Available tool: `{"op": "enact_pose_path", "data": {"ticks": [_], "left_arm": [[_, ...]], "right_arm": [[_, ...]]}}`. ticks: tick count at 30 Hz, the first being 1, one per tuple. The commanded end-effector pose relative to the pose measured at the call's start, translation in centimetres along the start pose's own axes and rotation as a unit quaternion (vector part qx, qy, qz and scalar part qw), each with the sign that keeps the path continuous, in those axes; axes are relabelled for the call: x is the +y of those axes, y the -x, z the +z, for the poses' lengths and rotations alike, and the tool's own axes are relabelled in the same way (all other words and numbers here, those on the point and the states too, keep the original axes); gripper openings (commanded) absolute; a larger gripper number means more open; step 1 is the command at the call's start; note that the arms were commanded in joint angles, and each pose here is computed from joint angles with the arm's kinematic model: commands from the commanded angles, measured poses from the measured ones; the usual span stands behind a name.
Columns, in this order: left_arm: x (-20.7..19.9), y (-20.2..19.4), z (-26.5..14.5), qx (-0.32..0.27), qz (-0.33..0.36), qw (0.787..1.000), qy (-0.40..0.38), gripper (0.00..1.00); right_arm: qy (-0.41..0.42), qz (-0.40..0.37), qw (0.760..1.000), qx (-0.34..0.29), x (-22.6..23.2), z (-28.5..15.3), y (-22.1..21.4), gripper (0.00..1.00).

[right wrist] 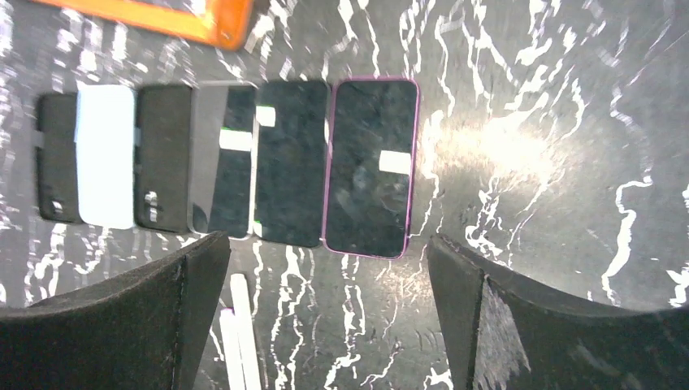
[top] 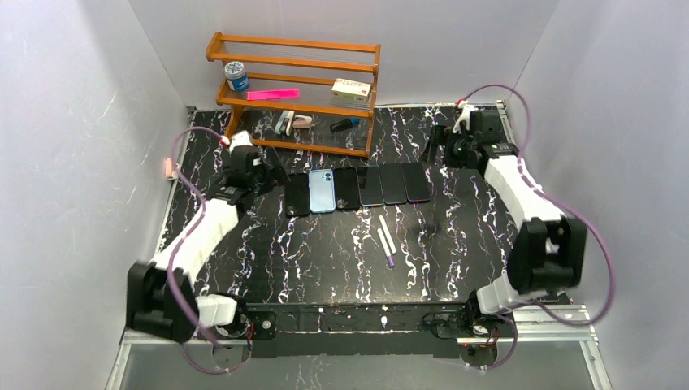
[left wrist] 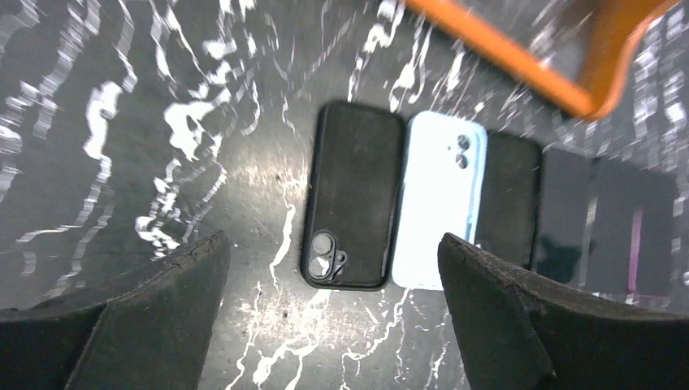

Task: Take the phone out of the phone case
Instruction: Reset both arms

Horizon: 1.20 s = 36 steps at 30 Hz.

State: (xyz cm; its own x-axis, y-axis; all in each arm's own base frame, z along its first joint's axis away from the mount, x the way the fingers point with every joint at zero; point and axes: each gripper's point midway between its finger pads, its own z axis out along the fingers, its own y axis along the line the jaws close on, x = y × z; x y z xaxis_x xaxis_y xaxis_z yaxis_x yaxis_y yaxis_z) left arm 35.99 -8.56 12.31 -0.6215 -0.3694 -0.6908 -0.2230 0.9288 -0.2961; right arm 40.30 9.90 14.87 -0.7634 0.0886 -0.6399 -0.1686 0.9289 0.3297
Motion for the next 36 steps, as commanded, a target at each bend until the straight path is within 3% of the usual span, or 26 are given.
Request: {"op": "enact_pose_path", "data": {"ticks": [1,8,14,23,36], "left_arm": [[1.5,5.8,-7.3,-0.121,0.025,0.992,0.021,0.98],[3.5,10.7,-18.7,-0.289,0.024,0.957,0.011,0.98],[6.0,11.6,-25.3,-0.386,-0.004,0.922,0.013,0.98],[8.8,9.1,-25.4,-0.445,-0.039,0.895,0.013,0.98],[8.6,8.5,-24.3,-0.431,-0.017,0.902,0.014,0.98]], "right_arm": [[0.017,-0.002,0.988,-0.155,2.5,-5.6,5.0,0.99],[0.033,-0.009,0.945,-0.327,5.3,-16.1,7.2,0.99],[0.044,-0.013,0.912,-0.407,6.8,-19.6,6.0,0.99],[0.032,-0.009,0.897,-0.44,6.8,-19.9,4.7,0.99],[0.041,-0.015,0.898,-0.438,7.0,-19.2,4.6,0.99]]}}
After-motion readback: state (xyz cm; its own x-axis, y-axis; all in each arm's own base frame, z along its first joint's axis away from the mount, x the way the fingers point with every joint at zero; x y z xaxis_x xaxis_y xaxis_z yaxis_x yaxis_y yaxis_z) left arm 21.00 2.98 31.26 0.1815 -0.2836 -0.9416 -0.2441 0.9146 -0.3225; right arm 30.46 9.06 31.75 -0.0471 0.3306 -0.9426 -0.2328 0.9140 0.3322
